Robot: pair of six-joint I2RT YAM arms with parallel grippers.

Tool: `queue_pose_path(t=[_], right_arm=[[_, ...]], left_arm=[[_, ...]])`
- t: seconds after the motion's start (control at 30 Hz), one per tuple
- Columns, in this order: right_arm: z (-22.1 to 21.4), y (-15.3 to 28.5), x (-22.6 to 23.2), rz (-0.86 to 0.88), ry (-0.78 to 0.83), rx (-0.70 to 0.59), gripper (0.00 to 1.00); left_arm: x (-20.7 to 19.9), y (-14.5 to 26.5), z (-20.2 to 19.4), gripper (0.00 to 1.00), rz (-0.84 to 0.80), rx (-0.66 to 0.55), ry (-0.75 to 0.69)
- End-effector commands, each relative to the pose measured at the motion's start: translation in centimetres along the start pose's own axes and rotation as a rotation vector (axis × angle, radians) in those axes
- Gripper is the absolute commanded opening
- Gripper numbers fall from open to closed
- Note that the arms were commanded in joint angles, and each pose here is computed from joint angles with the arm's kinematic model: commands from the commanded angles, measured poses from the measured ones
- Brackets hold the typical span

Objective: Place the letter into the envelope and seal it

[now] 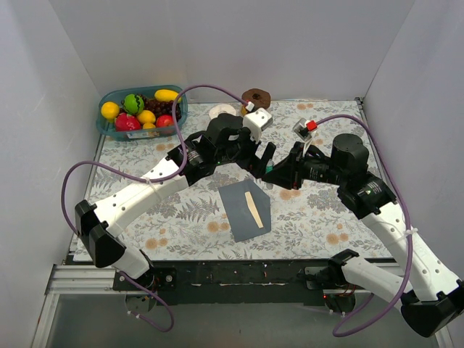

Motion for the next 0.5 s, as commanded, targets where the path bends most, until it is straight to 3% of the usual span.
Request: queue_pose_path(t=[0.0, 0.13, 0.3, 0.43, 0.47], right_arm=[[1.8, -0.7, 0.9, 0.067, 0.084, -0.055, 0.01], [1.9, 0.0, 0.6, 0.004, 0.103, -0.080, 0.01], [1.5, 0.7, -0.5, -0.111, 0.121, -0.108, 0.01], [-0.6, 0.4, -2.3, -0.197, 0.083, -0.107, 0.01], [-1.0, 0.3, -2.7, -0.212, 0.076, -0.105, 0.01]], left_arm=[[-5.1, 0.5, 2.7, 0.94, -0.158, -0.111, -0.006], [-2.2, 2.3, 3.7, 0.98, 0.060, -0.212, 0.009], [1.1, 6.3, 4.1, 0.98, 0.167, -0.366, 0.084], [3.2, 8.1, 1.5, 0.98, 0.207, -0.446, 0.128], [3.8, 7.1, -1.3, 0.98, 0.222, -0.398, 0.128]])
Point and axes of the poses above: each gripper's point midway between its finger pads, its own y axis back along the fingers, its own x axis along the line the jaws close on, z = x × y, the point moved 5 cm from there along y, back along the fingers, and after that the axes turned 4 degrees about y, right-handed, at the moved point
